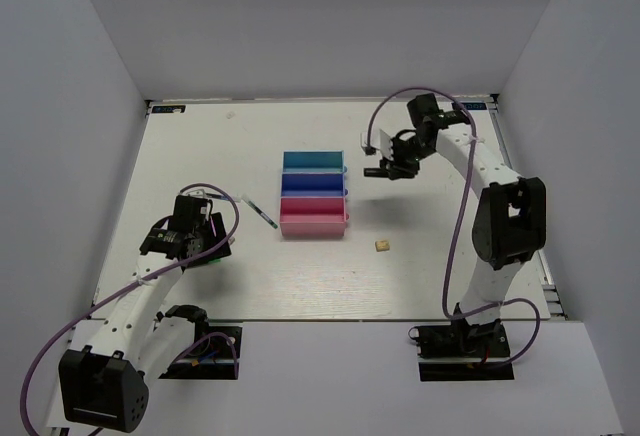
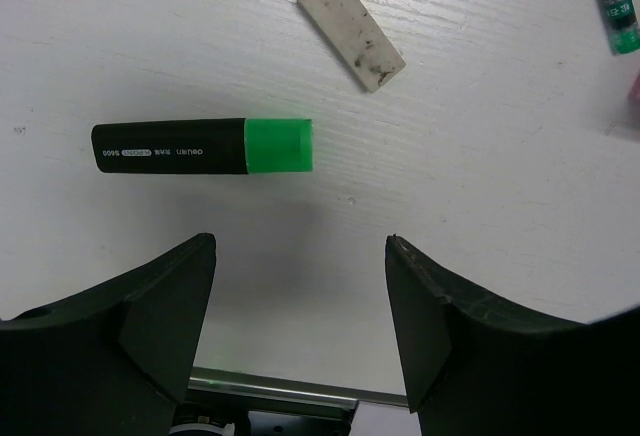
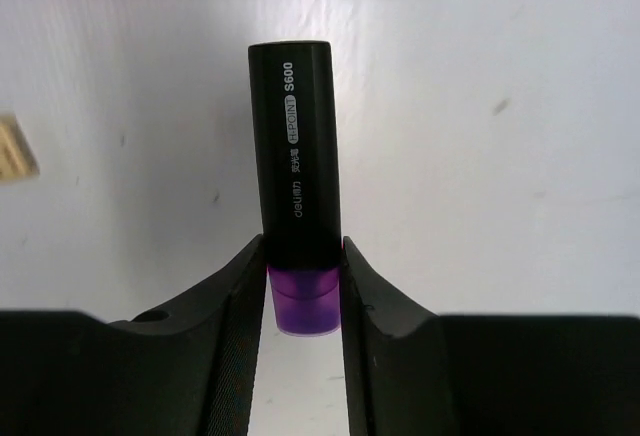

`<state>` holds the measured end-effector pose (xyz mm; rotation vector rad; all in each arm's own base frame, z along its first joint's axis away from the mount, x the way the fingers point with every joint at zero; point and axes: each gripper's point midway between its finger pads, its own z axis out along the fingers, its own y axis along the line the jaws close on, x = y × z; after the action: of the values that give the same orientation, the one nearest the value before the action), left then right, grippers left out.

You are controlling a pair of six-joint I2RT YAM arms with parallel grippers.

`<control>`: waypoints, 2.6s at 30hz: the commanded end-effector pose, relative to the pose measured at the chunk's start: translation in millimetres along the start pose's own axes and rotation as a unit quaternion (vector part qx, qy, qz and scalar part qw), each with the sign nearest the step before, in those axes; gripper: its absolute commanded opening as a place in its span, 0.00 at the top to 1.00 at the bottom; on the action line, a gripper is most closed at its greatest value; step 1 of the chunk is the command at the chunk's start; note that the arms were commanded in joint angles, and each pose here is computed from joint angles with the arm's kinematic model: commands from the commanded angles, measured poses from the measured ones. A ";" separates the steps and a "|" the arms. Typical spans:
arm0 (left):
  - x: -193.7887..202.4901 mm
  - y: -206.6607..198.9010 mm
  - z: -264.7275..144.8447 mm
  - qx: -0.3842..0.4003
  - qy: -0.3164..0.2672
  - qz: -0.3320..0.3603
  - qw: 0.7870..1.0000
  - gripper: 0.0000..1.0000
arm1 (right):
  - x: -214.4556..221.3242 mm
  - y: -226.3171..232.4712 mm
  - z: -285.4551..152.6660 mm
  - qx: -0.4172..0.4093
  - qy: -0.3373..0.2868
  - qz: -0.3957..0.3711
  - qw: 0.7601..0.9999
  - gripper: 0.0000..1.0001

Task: Sort the stationery into containers
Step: Pick up the pen from the center of the board, then place the pen in the storage box, then pick up the pen from the center of the board.

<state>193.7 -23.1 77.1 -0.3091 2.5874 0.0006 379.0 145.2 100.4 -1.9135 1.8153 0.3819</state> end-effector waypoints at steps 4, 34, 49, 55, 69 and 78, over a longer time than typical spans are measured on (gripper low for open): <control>-0.6 0.2 -0.9 0.002 -0.008 0.004 1.000 0.21 | -115.7 -33.7 -1.7 0.070 -0.073 -0.062 0.993 1.00; 4.0 1.8 1.5 -0.004 0.006 0.009 1.000 0.21 | -183.0 -82.5 86.5 0.174 -0.007 -0.109 0.979 0.58; 4.8 -4.9 -1.4 -0.021 0.004 -0.160 0.987 0.84 | -195.9 -72.2 -6.7 0.277 -0.090 0.162 0.943 1.00; 11.6 10.0 0.3 -0.118 0.003 -0.396 0.910 0.44 | -166.4 8.6 -27.9 0.186 -0.123 0.248 0.943 0.24; -6.9 15.7 43.5 -0.213 -0.015 -0.589 0.779 0.30 | -105.9 74.7 -46.4 0.172 -0.176 0.302 0.921 0.23; 0.1 37.9 53.8 -0.266 0.000 -0.602 0.753 0.30 | -89.3 83.9 -54.2 0.165 -0.197 0.322 0.911 0.23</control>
<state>208.2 5.2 23.0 -2.0539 1.9437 0.2418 282.4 189.7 176.3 -0.9182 2.0478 0.5158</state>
